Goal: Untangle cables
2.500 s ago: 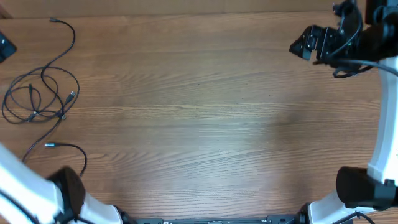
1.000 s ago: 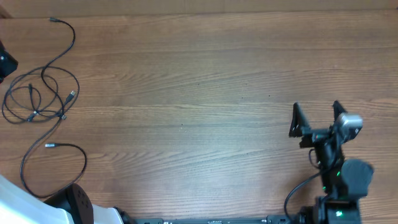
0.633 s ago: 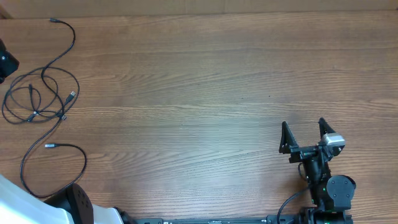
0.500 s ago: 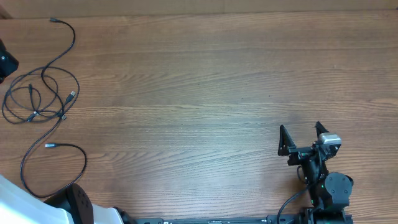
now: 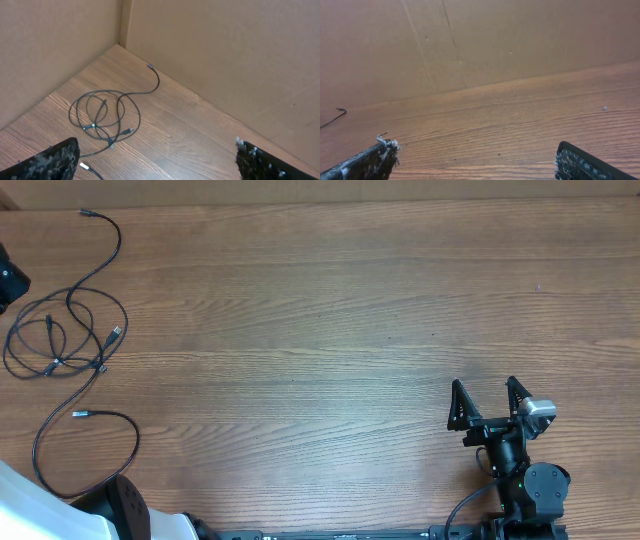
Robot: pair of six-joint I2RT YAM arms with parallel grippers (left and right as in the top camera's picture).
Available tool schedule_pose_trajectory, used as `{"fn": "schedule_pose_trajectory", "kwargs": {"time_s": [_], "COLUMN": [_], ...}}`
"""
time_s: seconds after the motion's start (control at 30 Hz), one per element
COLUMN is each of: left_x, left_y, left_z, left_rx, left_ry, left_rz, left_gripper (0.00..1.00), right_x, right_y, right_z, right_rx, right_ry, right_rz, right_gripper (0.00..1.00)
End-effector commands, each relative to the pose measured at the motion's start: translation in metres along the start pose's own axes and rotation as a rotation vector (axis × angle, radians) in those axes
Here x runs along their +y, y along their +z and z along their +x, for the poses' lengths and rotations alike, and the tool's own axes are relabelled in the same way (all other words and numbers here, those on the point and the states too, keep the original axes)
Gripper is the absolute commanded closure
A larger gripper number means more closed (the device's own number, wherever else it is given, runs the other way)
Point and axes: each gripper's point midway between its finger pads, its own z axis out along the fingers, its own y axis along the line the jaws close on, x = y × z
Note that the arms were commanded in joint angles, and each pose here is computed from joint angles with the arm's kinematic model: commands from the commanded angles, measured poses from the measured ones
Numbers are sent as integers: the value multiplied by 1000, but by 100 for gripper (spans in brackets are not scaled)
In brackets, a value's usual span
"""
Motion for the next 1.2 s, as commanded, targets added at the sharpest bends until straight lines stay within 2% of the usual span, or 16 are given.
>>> {"fn": "schedule_pose_trajectory", "kwargs": {"time_s": [0.0,0.43,0.57,0.67,0.77,0.83,1.0,1.03,1.17], "left_x": [-2,-10,-25,-55,-90,-99,-102,-100,-85], "left_y": [-5,-12,-10,1,18,23,36,39,55], "left_z": [-1,4,25,41,69,83,130,149,196], "left_rx": [-12,-10,43,49,20,1,-66,-73,-128], "left_ry": [-7,9,139,248,372,399,414,415,329], "left_rz": [7,32,45,149,279,320,404,435,476], "left_gripper": [0,0,0,0,1,0,0,0,0], "right_x": [1,1,1,1,1,1,1,1,1], "right_y": [0,0,0,0,0,0,0,0,0], "right_z": [3,3,3,3,3,3,3,3,3], "right_rx": [0,0,0,0,0,0,0,0,0], "right_ry": [10,10,10,10,10,10,10,10,10], "right_rz": [-5,-5,-5,-5,-5,-5,-5,-5,-5], "right_gripper": [0,0,0,0,0,0,0,0,0]}}
